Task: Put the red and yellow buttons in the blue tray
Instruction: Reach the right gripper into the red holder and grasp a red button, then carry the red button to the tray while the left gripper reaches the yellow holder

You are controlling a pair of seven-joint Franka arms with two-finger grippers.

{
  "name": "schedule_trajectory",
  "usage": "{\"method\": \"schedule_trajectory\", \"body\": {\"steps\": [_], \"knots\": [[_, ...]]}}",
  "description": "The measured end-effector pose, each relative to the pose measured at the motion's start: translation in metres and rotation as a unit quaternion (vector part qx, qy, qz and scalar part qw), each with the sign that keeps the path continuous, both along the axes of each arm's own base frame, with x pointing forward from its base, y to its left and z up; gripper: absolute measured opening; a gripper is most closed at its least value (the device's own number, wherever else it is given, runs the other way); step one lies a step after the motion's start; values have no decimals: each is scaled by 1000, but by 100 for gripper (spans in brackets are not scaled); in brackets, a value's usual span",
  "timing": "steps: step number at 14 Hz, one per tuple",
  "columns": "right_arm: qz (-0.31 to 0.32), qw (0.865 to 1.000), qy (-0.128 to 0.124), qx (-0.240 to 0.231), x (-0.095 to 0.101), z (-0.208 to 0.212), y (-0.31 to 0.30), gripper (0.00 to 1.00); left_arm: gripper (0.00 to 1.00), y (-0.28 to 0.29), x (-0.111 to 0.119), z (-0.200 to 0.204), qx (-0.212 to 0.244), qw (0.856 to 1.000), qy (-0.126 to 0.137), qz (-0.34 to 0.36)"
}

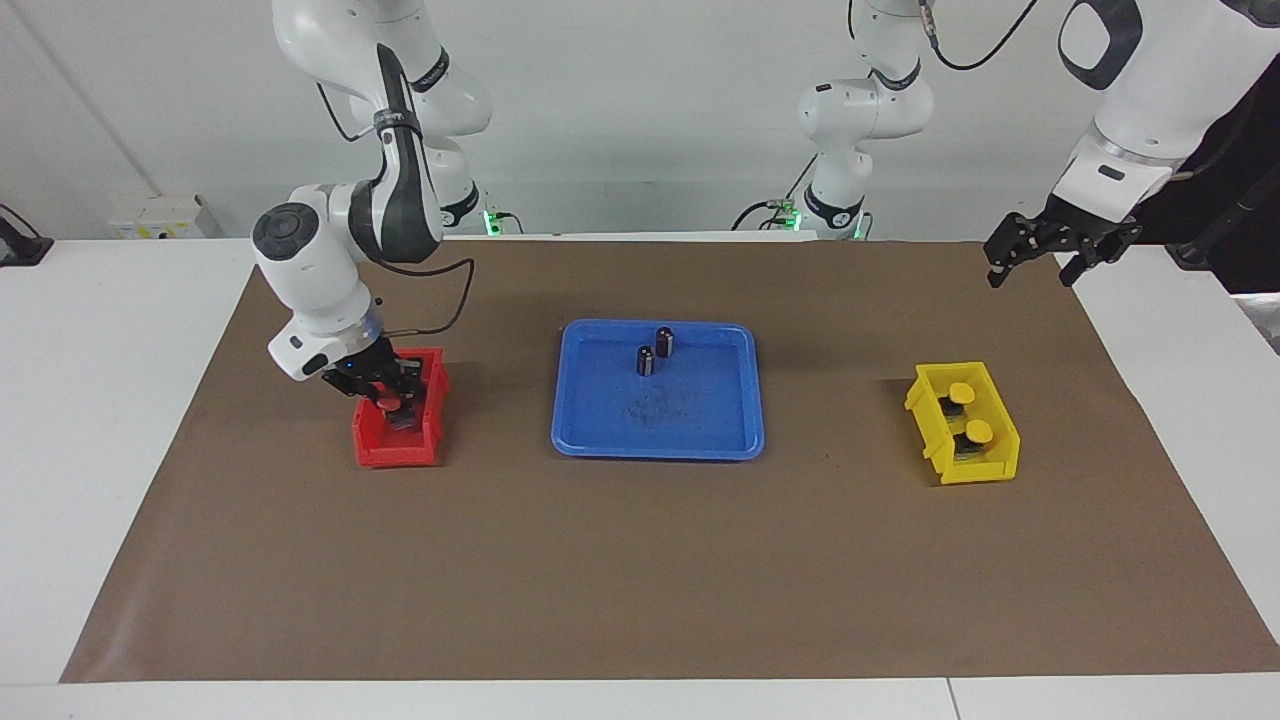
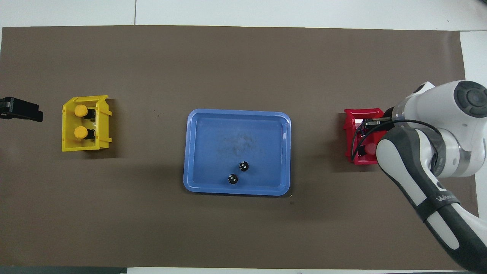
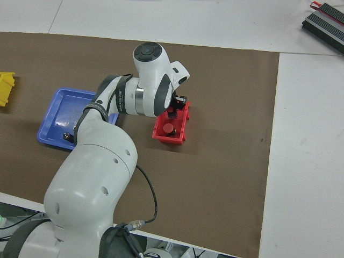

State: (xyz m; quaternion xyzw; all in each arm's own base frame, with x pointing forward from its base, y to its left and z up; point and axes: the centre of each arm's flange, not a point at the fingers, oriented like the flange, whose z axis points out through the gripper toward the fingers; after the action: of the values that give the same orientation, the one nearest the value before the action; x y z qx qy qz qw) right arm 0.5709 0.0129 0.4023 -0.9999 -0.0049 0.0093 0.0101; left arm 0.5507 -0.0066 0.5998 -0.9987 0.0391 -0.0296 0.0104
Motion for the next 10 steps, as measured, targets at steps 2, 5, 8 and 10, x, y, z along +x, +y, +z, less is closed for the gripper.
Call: {"method": "schedule_trajectory", "body": {"steps": [2,5,8,10], "knots": [[14,1000,6,1,18,45,22,42,79,21,10,-44,0,1000,-24,16],[8,1000,-10,-2,33,71,109,42,71,22,26,-133,-2,999,-31,14],[-28,999,-34,4,19,52,221,42,64,18,46,-196,-4,1000,-23,10],[-49,998,-38,11,8,31,273,42,63,18,51,-214,-4,1000,-21,10]]}}
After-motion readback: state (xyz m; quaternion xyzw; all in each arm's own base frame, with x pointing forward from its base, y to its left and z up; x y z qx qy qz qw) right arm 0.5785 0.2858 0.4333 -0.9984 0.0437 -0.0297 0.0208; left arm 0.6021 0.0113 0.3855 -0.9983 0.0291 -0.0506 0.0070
